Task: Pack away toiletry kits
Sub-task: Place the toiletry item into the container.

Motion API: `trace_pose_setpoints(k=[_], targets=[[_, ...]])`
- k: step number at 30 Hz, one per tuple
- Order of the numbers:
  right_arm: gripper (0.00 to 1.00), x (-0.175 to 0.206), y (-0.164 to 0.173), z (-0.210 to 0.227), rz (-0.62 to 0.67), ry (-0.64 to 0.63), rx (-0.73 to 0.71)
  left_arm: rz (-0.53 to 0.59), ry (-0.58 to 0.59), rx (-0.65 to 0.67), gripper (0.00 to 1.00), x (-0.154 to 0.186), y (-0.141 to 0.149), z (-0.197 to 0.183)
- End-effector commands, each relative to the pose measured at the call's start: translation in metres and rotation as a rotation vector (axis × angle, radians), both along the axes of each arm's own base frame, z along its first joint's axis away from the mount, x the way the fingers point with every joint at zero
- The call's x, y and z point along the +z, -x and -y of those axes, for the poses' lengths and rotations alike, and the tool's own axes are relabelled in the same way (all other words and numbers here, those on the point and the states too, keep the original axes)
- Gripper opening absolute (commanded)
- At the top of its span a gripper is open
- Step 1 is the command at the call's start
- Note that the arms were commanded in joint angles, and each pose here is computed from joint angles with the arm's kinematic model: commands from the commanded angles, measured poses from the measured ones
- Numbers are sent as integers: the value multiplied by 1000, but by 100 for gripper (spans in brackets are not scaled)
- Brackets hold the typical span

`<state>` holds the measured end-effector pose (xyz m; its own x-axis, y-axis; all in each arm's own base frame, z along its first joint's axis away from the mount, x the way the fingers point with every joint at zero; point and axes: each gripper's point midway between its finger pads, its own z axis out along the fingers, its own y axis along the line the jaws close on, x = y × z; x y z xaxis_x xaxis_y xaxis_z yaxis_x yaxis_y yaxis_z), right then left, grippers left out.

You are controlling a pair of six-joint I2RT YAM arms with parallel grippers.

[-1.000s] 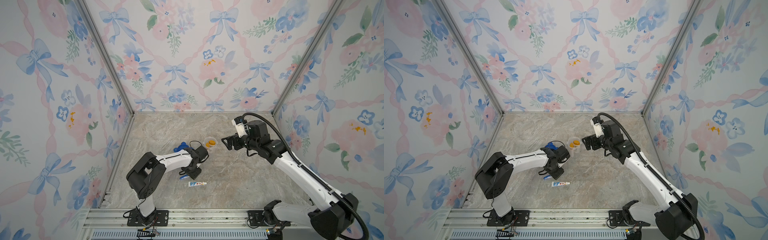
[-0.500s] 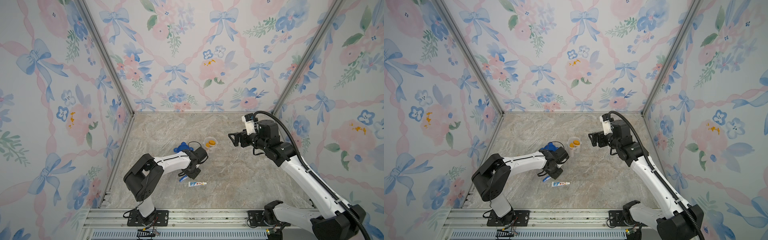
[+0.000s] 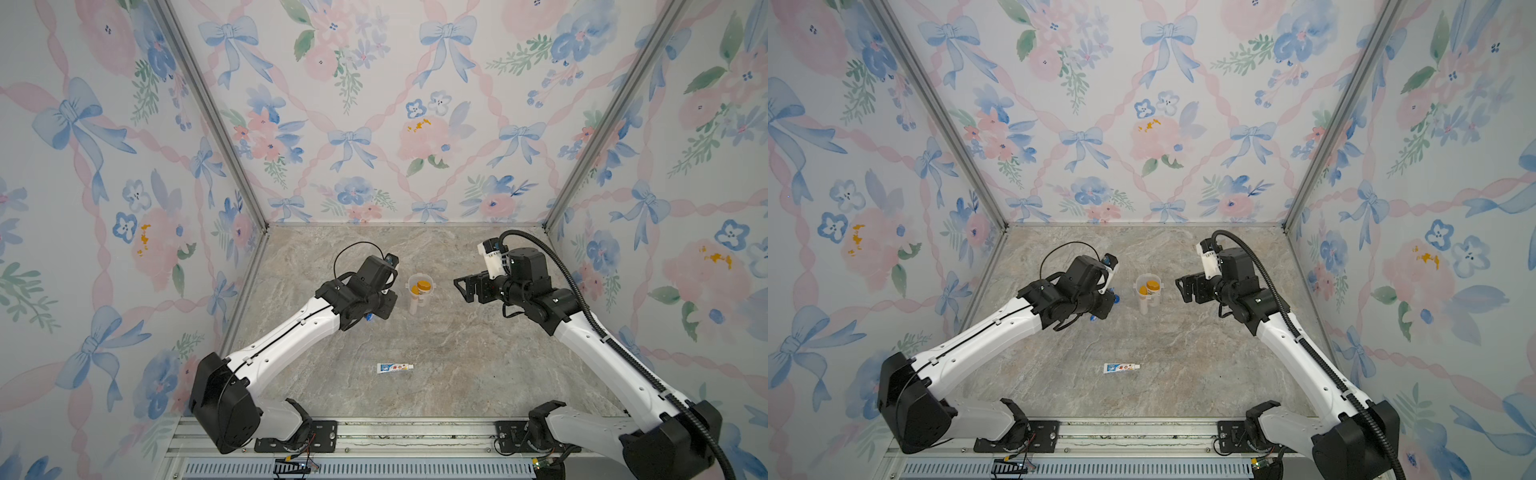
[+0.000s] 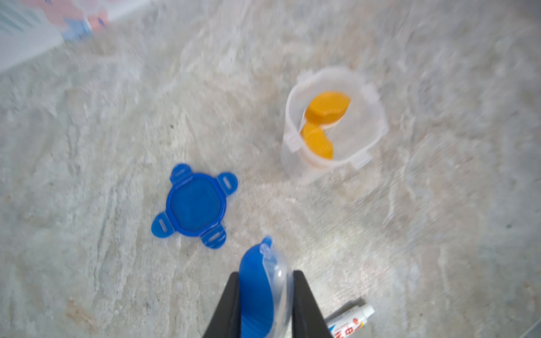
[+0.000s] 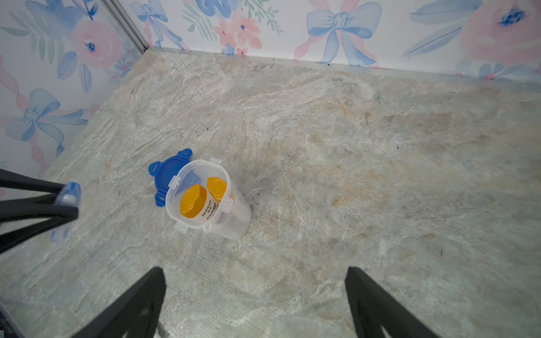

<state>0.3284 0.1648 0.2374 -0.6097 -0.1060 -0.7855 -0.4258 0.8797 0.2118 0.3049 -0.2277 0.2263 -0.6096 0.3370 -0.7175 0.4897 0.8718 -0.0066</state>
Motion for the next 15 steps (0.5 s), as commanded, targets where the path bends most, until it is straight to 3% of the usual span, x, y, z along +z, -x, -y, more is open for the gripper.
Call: trace_pose_setpoints(k=[1, 5, 8, 15], targets=[[97, -3, -2, -6, -20, -43, 22, 127, 117, -28, 8, 34, -11, 16], [97, 1, -1, -5, -11, -39, 30, 313, 311, -82, 9, 77, -19, 42], [97, 2, 7, 11, -13, 23, 10, 409, 425, -105, 10, 88, -26, 57], [97, -7, 19, 35, -30, 18, -52, 513, 496, -161, 9, 78, -38, 91]])
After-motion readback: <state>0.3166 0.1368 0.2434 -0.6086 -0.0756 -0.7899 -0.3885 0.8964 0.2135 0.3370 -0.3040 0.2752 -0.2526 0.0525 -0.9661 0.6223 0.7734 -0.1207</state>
